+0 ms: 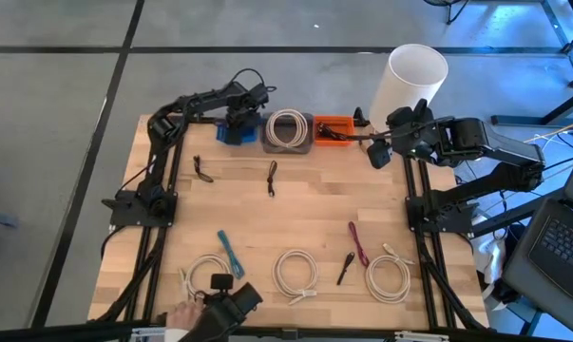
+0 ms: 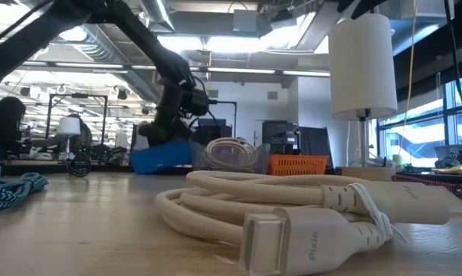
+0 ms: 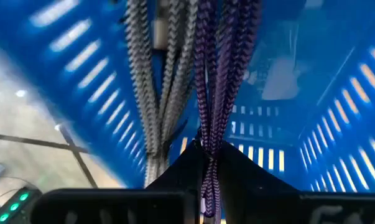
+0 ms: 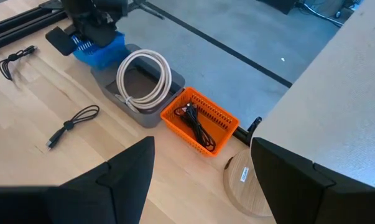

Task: Pick & Place USB Port
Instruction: Put the purple charger cable into the blue bin

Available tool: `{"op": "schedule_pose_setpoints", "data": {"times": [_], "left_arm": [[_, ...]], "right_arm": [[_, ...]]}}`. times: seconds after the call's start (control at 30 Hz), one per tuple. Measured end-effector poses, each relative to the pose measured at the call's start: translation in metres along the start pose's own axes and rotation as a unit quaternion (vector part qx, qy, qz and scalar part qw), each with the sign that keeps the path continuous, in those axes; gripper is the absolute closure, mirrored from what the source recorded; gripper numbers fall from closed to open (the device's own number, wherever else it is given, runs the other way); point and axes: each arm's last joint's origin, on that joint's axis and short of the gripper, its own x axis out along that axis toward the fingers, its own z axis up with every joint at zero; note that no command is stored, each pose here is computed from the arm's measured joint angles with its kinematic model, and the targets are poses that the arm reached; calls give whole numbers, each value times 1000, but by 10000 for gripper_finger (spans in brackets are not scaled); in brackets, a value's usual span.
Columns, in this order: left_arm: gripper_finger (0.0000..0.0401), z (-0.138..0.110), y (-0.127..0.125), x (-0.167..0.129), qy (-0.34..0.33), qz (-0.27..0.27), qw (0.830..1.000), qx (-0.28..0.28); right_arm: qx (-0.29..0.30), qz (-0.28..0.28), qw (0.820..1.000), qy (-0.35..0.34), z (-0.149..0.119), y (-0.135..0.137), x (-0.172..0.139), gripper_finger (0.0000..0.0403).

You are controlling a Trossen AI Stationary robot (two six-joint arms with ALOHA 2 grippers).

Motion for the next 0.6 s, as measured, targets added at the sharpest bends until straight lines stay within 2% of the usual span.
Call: {"op": "schedule_pose_setpoints", "data": {"times": [0.13, 0.4, 0.5, 0.6], "left_arm": [[373, 4, -2, 6, 23, 12, 1000, -4], [283, 8, -3, 4, 24, 34, 999, -21], [260, 8, -5, 1, 40, 46, 998, -30], [246, 1, -9, -15, 44, 51, 997, -38]], "right_arm": [[0, 2, 1000, 1, 0, 0, 0, 135], [2, 2, 1000, 1, 0, 0, 0, 135], [2, 3, 1000, 2, 0, 0, 0, 135], [2, 3, 1000, 2, 0, 0, 0, 135]]}}
